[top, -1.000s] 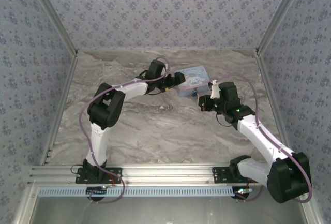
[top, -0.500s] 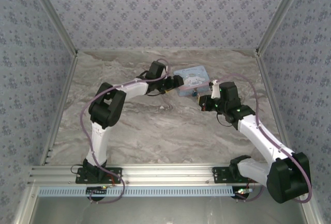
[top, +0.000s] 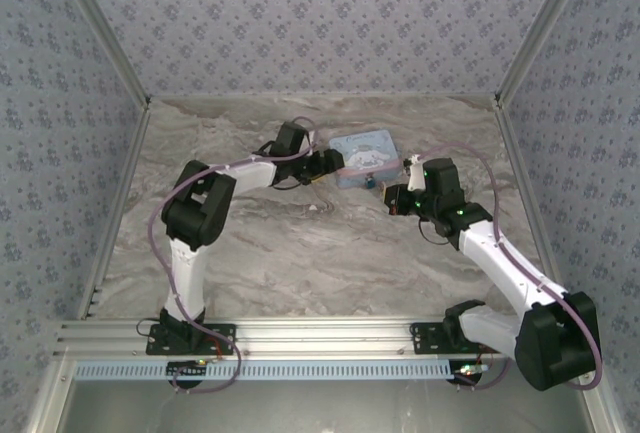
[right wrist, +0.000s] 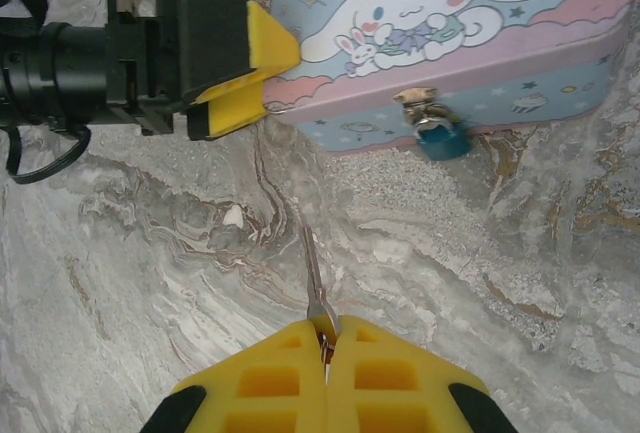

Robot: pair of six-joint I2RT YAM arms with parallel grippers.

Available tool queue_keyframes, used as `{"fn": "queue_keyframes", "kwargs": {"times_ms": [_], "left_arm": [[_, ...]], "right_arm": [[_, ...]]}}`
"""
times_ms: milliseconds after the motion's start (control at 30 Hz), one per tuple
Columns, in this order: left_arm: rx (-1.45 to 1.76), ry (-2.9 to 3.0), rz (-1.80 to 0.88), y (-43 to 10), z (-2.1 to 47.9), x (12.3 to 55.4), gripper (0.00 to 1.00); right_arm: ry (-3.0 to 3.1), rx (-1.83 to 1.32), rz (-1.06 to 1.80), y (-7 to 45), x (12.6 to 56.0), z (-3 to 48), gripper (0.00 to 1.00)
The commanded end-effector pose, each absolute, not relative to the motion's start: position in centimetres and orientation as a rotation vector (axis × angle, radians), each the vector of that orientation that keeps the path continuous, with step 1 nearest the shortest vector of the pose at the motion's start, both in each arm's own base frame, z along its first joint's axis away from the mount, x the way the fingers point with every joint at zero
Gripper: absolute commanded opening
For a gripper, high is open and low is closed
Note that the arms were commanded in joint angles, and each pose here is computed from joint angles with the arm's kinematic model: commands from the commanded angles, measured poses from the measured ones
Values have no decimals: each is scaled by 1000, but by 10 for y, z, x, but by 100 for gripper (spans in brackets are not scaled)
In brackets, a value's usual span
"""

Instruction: Unlock the padlock with the key

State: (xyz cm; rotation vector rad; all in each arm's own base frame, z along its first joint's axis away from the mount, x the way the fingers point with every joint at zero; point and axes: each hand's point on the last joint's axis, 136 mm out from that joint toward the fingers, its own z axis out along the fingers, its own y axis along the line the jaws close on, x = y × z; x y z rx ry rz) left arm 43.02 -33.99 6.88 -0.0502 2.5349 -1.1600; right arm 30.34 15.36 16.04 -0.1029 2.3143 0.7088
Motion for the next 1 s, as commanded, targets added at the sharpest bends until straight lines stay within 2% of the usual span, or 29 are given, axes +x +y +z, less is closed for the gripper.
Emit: {"fn": "queue_keyframes", "kwargs": {"times_ms": [0, 600, 767, 967], "left_arm": [[-115, 2651, -1023, -305, 39, 413, 78], [-351, 2717, -882, -200, 15, 339, 76], [-409, 2696, -858, -172, 15, 344, 75], [-400, 2658, -840, -159, 26, 372, 76]], "right_arm": [[2311, -100, 710, 153, 307, 165, 0], [2330, -119, 748, 164, 313, 159, 0], [2333, -133, 746, 167, 314, 159, 0], [2336, -138, 743, 169, 314, 159, 0]]}}
